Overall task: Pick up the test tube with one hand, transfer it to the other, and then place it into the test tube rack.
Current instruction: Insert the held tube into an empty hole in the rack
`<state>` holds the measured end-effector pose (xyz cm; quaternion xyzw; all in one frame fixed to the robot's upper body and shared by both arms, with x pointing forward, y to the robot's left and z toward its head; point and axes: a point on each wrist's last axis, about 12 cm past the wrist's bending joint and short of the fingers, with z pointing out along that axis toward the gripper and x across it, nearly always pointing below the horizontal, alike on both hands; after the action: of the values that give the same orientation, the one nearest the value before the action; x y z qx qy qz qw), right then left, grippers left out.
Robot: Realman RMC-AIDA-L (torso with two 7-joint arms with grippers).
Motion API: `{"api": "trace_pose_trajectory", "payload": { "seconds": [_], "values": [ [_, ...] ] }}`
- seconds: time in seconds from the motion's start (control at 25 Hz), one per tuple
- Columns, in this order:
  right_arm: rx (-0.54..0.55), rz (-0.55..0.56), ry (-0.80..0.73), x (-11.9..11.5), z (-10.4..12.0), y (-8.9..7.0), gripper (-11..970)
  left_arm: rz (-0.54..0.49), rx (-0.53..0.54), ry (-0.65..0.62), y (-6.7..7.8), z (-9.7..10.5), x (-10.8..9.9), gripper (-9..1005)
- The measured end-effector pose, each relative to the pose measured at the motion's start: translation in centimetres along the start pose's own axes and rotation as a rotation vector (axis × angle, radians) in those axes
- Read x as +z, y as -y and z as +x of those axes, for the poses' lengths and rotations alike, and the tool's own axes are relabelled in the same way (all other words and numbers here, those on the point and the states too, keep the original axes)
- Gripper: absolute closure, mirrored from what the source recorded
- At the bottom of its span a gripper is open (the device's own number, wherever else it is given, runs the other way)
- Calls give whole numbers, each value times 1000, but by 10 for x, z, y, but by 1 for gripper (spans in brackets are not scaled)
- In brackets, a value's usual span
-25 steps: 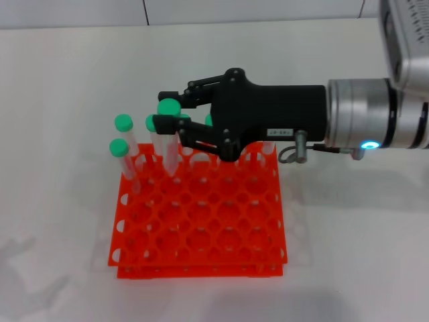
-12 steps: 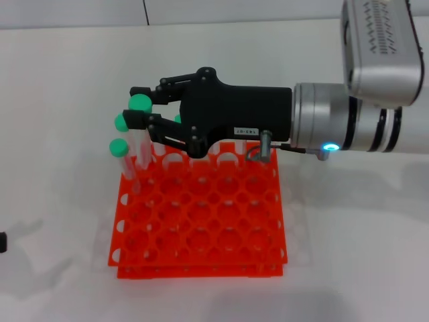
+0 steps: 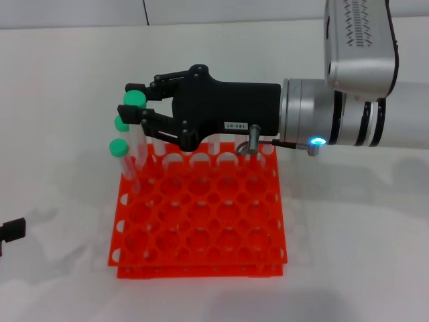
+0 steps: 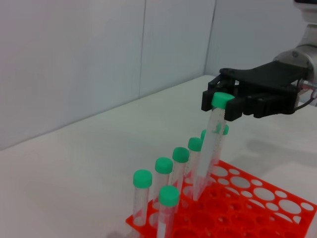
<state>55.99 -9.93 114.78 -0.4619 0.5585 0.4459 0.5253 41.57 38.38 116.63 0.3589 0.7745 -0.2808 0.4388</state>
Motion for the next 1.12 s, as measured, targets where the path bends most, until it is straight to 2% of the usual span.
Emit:
{"api": "trace_pose_trajectory", "payload": {
  "seconds": [0.76, 1.12],
  "values": [
    [17, 0, 0, 0, 2, 0, 694, 66, 27, -15, 3, -4, 13, 103],
    [20, 4, -25, 11, 5, 4, 695, 73, 32, -26, 2, -4, 15, 103]
  ]
}}
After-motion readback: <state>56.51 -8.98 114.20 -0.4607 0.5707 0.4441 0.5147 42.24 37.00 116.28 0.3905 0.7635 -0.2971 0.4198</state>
